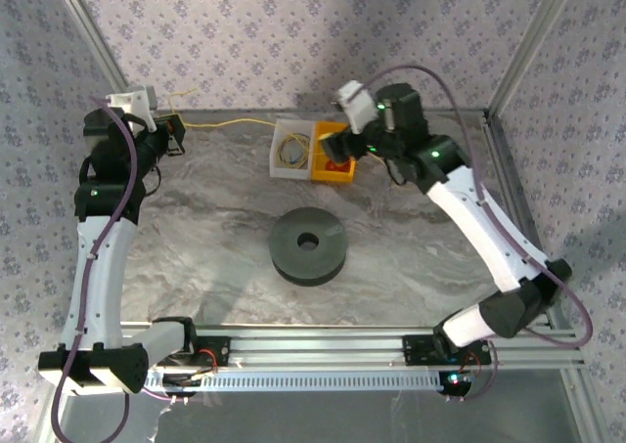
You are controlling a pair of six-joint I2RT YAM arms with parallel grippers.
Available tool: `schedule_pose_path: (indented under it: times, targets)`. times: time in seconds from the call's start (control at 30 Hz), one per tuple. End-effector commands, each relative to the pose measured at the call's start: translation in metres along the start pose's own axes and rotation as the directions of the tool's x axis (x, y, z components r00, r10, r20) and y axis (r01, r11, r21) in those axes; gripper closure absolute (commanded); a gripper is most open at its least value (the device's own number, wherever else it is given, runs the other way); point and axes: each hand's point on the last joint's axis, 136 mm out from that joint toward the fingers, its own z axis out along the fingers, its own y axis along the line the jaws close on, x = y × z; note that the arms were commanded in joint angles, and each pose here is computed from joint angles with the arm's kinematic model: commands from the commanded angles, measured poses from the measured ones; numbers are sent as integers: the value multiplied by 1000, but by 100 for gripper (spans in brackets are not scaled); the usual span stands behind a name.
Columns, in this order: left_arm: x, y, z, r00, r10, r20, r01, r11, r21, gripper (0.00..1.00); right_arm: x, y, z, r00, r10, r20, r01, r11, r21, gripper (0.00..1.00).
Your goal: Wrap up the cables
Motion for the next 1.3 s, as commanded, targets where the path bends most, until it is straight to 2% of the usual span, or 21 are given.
schedule_pose_path:
  times: [0.0, 0.13, 0.27, 0.47, 0.53, 0.63, 0.73, 0.9, 1.13, 1.17, 1.27]
  targets:
    - [-9, -4, -5, 999, 18, 31, -18, 1000, 3, 100, -33, 38, 39, 985, -161, 65, 164, 985, -45, 14]
    - [-9, -7, -5, 1000, 11, 25, -11, 1000, 8, 100, -51, 79, 86, 953, -291, 79, 297, 952, -69, 19]
    - [-9, -4, -7, 1000, 3, 10, -3, 1000, -16, 100, -54, 111, 129, 919, -387, 71, 393, 914, -101, 22]
    - [-10, -3, -13, 1000, 11, 7, -10, 1000, -29, 100, -41, 119, 168, 897, -441, 20, 441, 894, -80, 26]
    - [-10, -2, -14, 1000, 12, 6, -12, 999, -35, 100, -36, 119, 173, 893, -451, 11, 450, 890, -79, 32]
    - [-11, -3, -15, 1000, 15, 7, -15, 999, -35, 100, -30, 116, 178, 887, -461, -10, 459, 886, -67, 46]
    - [-12, -4, -16, 1000, 14, 8, -14, 999, -35, 100, -25, 110, 180, 883, -469, -33, 467, 883, -54, 64]
    - [-13, -1, -20, 1000, 20, 0, -20, 998, -58, 100, -17, 99, 180, 884, -463, -57, 461, 886, -50, 100]
    - [-9, 14, -24, 999, 46, -24, -49, 989, -136, 100, -19, 103, 179, 870, -492, -20, 490, 869, -72, 100]
    - [-8, 17, -24, 998, 49, -30, -53, 988, -147, 95, -18, 104, 179, 865, -501, -16, 498, 863, -78, 100]
    - [-5, 22, -30, 997, 71, -41, -78, 981, -175, 49, -16, 106, 181, 858, -513, -12, 510, 855, -92, 100]
